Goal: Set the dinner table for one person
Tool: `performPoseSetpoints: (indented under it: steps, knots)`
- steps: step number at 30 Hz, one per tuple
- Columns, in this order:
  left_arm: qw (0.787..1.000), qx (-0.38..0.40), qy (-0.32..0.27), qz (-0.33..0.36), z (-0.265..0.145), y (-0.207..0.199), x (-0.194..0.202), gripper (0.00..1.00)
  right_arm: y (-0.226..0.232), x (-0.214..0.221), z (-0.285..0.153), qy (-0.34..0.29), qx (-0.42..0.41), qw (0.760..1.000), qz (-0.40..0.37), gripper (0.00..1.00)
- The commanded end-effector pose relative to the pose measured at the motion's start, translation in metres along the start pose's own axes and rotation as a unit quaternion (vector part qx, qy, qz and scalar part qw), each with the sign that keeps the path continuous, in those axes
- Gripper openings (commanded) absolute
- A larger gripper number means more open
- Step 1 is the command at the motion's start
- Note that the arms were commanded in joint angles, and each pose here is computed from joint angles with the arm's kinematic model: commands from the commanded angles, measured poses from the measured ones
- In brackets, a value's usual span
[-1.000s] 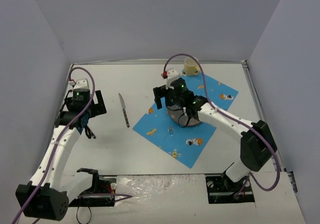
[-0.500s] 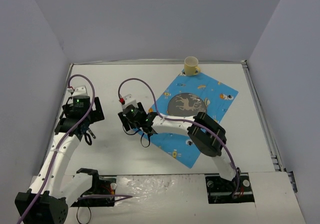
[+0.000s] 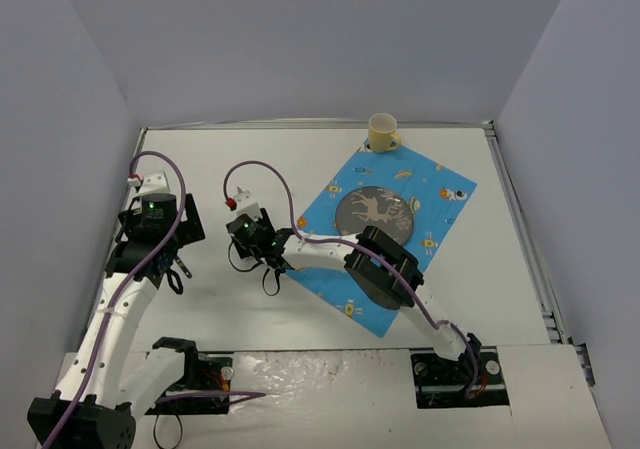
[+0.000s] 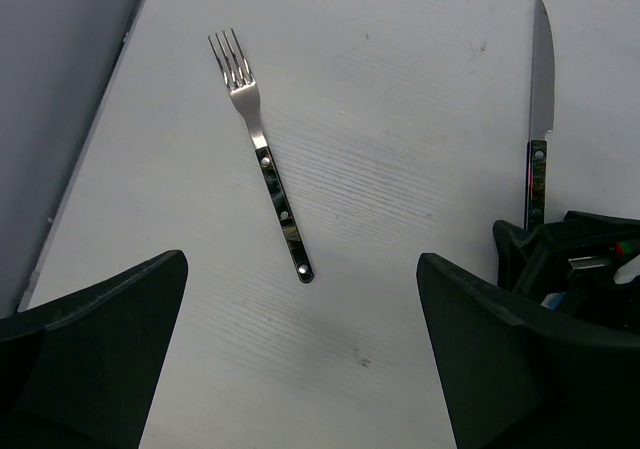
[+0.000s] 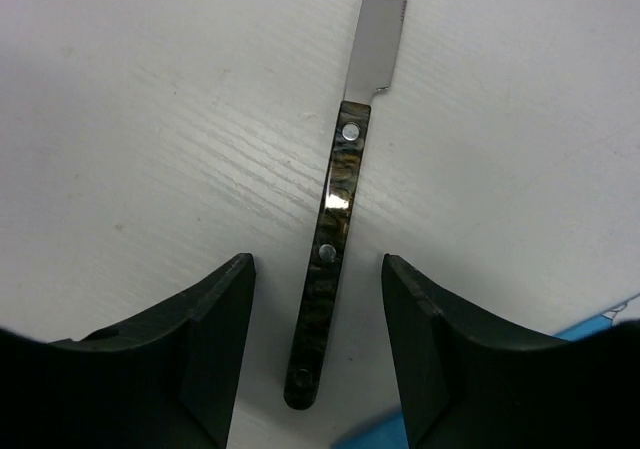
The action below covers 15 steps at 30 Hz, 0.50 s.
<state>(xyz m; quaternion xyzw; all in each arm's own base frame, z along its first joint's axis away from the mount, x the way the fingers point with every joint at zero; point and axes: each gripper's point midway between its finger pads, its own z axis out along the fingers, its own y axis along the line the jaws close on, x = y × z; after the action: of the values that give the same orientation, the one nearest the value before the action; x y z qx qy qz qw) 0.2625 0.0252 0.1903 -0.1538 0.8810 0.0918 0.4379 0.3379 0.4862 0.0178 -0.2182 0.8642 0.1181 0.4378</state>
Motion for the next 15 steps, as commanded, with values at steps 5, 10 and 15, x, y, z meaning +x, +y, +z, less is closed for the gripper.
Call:
performPoseSetpoints:
  steps: [5,10,15]
  knots:
    - [0.999,-0.008,-0.031,-0.019,-0.004,0.004,-0.018,0.97,-0.013,-0.011,0.015,-0.015,0.012,0.999,0.029,0.3]
    - [0.999,-0.008,-0.031,-0.018,-0.003,0.004,-0.017,0.97,-0.03,-0.019,0.02,-0.012,0.008,0.999,0.035,0.14]
    - [0.999,-0.009,-0.03,-0.016,-0.003,0.004,-0.017,0.97,-0.044,-0.042,0.018,-0.027,-0.003,1.0,0.012,0.0]
